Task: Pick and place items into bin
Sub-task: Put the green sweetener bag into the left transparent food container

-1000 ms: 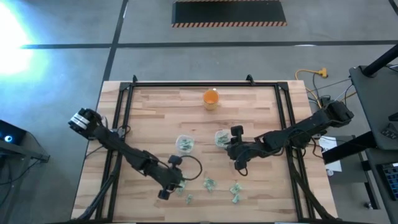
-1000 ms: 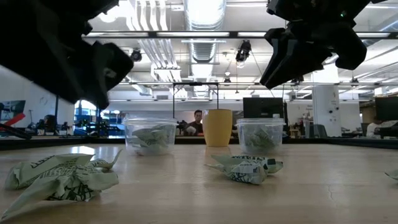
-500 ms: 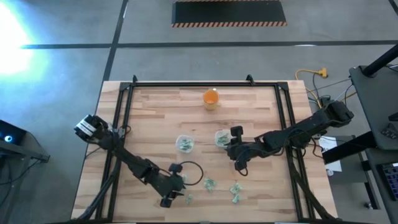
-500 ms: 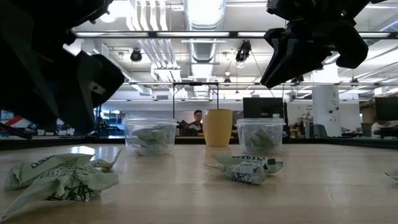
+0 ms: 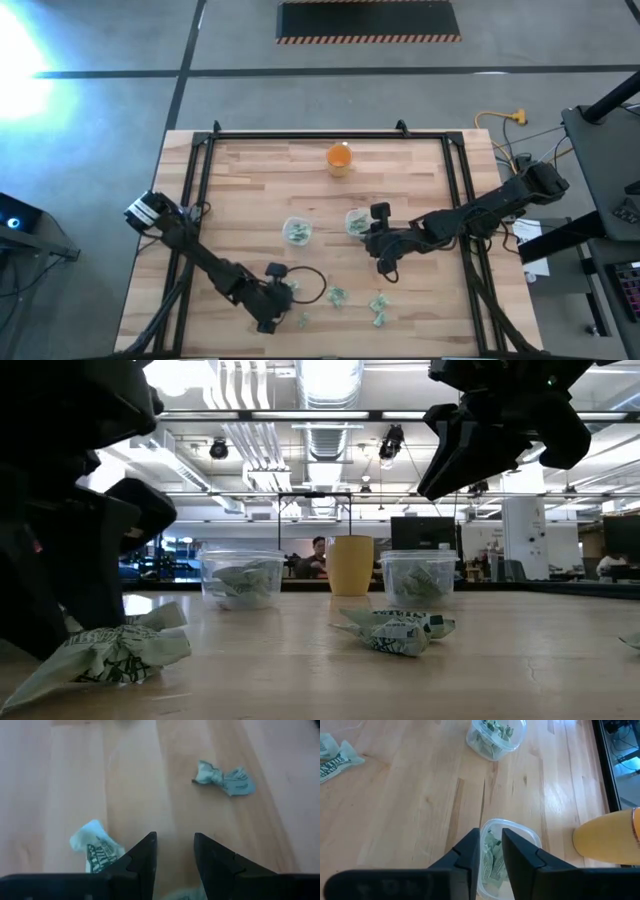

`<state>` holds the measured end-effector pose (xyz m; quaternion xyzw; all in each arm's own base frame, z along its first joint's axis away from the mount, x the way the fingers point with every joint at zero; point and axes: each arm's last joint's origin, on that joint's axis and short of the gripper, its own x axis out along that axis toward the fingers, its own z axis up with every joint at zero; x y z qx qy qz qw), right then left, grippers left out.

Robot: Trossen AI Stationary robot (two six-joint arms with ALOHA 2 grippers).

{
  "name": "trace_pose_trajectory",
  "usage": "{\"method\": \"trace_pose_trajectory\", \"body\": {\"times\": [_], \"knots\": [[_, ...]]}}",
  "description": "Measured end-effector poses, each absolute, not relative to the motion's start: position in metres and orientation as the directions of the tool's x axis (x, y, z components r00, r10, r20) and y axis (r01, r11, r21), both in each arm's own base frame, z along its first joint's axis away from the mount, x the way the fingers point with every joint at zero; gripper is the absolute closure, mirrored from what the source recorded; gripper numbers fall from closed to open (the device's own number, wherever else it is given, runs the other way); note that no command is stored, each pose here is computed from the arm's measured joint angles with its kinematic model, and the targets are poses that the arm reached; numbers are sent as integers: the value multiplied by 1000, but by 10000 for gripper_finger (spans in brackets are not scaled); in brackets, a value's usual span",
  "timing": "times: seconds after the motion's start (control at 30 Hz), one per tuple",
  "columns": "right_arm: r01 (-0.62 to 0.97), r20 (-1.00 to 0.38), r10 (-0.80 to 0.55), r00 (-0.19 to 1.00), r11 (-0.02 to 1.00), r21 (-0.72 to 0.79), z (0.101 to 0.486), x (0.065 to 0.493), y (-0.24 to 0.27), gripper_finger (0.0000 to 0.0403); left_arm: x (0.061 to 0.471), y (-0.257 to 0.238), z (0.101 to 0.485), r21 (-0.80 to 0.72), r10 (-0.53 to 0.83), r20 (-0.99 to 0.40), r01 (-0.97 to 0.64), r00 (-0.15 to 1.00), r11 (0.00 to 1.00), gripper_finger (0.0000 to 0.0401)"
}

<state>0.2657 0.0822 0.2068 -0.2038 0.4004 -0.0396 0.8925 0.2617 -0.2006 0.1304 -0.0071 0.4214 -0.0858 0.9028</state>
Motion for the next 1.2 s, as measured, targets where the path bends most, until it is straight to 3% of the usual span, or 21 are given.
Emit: {"method": "trace_pose_trajectory", "body": {"times": [0.27, 0.53, 0.8, 1.2], "knots": [[-92, -698, -234, 677, 914, -396, 207, 266, 82, 332, 254, -201, 140, -9, -52, -867, 89, 495, 996, 287], [-91, -697, -234, 678, 914, -395, 207, 266, 82, 329, 250, -198, 158, 161, 129, -911, 49, 392, 986, 287], [-95, -697, -233, 678, 913, -398, 207, 266, 82, 338, 247, -202, 179, 91, 95, -904, -28, 416, 995, 287], [-96, -696, -233, 679, 912, -399, 207, 266, 82, 337, 227, -205, 174, 106, 82, -961, 80, 265, 991, 287]]}}
